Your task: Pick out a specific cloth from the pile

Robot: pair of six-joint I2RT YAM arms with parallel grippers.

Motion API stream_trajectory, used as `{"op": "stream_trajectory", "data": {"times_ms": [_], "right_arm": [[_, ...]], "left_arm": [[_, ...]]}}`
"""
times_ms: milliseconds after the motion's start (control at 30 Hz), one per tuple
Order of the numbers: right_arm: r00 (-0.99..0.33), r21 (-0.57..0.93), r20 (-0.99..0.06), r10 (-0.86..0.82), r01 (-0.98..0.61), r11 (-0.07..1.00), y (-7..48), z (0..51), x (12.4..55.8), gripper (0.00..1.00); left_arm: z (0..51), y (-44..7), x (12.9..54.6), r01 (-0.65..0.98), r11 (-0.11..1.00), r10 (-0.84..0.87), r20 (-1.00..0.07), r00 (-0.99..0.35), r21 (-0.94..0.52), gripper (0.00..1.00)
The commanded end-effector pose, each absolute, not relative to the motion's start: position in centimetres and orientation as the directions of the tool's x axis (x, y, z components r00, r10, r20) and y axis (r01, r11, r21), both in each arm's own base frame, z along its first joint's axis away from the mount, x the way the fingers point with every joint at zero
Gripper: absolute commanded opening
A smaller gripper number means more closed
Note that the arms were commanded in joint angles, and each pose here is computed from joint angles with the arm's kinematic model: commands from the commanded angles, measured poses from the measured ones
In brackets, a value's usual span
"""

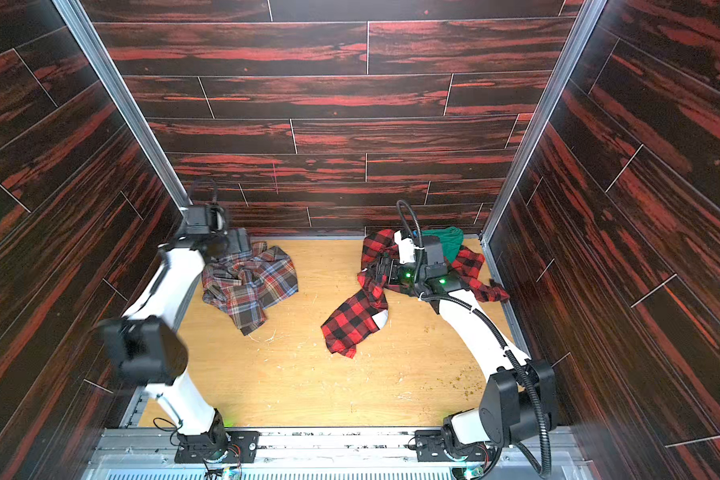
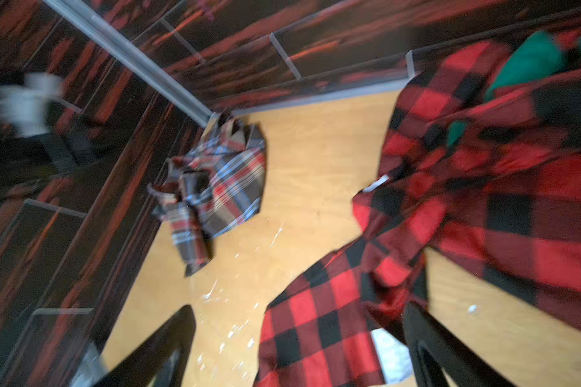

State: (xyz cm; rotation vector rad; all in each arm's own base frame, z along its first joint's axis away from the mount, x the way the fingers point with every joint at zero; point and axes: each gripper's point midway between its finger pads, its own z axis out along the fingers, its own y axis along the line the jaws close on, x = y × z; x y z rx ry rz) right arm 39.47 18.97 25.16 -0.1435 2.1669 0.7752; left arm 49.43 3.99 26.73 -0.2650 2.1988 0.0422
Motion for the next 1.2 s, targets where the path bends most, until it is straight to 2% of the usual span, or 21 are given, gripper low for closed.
{"op": "stream_trajectory", "data": {"times_ms": [0,67,133,167,200,267,333,367,433,467,567,667,733,833,933,1000,1067,1167], "right_arm": [[-0.514,0.371,-0.834,0.201,-0.254,0.893,14.7,26.7,39.1,0.98],[-0.356,0.281,-0.908,0.219,-0.131,0.951,10.6,26.6,38.0,0.99],[-0.214,0.172,-0.963,0.163,-0.026,0.985,7.1,25.8,36.4,0.99],[-0.175,0.113,-0.978,0.116,0.027,0.993,5.6,24.6,35.6,0.99],[-0.179,0.052,-0.982,0.062,0.062,0.997,4.7,23.2,35.1,0.99],[-0.271,-0.099,-0.961,-0.063,0.122,0.988,3.0,18.9,34.2,0.99],[-0.306,-0.172,-0.942,-0.138,0.087,0.981,2.9,15.7,33.5,0.99],[-0.289,-0.156,-0.948,-0.133,0.057,0.986,3.1,14.6,33.3,0.99],[-0.234,-0.064,-0.971,-0.054,0.032,0.997,3.2,13.0,32.6,0.99],[-0.17,-0.045,-0.985,-0.042,0.014,0.999,3.5,13.9,32.8,0.99],[-0.115,-0.06,-0.991,-0.064,-0.037,0.998,4.4,14.4,34.0,0.99],[-0.1,-0.049,-0.994,-0.053,-0.045,0.998,4.3,14.7,35.9,0.99],[-0.151,-0.037,-0.988,-0.04,-0.028,0.999,3.9,14.1,36.6,0.99],[-0.154,-0.015,-0.988,-0.016,-0.006,1.0,3.2,14.1,36.5,0.99],[-0.134,-0.005,-0.991,-0.004,0.008,1.0,2.2,14.4,35.8,0.99],[-0.116,-0.052,-0.992,-0.045,0.054,0.997,1.0,14.9,35.4,0.99],[-0.09,0.013,-0.996,0.022,0.096,0.995,-1.1,15.4,34.9,0.99],[-0.066,0.095,-0.993,0.098,0.049,0.994,-2.5,15.4,35.1,0.99]], "left_arm": [[26.2,5.2,44.4,-0.282,0.958,-0.206,-0.815,-0.542,-0.055,0.99],[24.2,6.0,40.5,-0.333,0.941,-0.225,-0.854,-0.469,-0.065,0.99],[21.2,6.7,37.1,-0.369,0.928,-0.212,-0.896,-0.39,-0.059,0.99],[19.1,6.3,35.6,-0.334,0.942,-0.16,-0.914,-0.374,-0.029,0.99],[17.9,6.1,34.4,-0.319,0.948,-0.129,-0.937,-0.325,-0.02,0.99],[14.8,6.6,31.4,-0.357,0.932,-0.137,-0.971,-0.195,-0.06,0.99],[14.3,7.8,29.4,-0.422,0.899,-0.161,-0.984,-0.071,-0.117,0.99],[14.3,8.2,29.1,-0.447,0.886,-0.17,-0.983,-0.065,-0.124,0.99],[13.9,8.1,30.0,-0.439,0.896,-0.143,-0.977,-0.16,-0.059,0.99],[13.8,7.4,30.9,-0.39,0.921,-0.114,-0.974,-0.195,-0.029,0.99],[13.5,6.1,33.5,-0.309,0.95,-0.12,-0.973,-0.198,-0.054,0.99],[12.9,5.1,36.2,-0.247,0.966,-0.125,-0.973,-0.193,-0.075,0.99],[10.9,5.1,37.4,-0.246,0.967,-0.13,-0.965,-0.227,-0.073,0.99],[11.0,6.0,38.4,-0.279,0.955,-0.151,-0.977,-0.148,-0.105,0.99],[9.6,6.0,38.3,-0.285,0.955,-0.164,-0.942,-0.292,-0.078,0.99],[9.6,6.2,38.8,-0.297,0.952,-0.169,-0.942,-0.289,-0.08,0.99],[9.4,5.9,39.3,-0.275,0.959,-0.155,-0.935,-0.319,-0.066,0.99],[9.2,5.0,39.7,-0.223,0.973,-0.133,-0.925,-0.356,-0.054,0.99]]}}
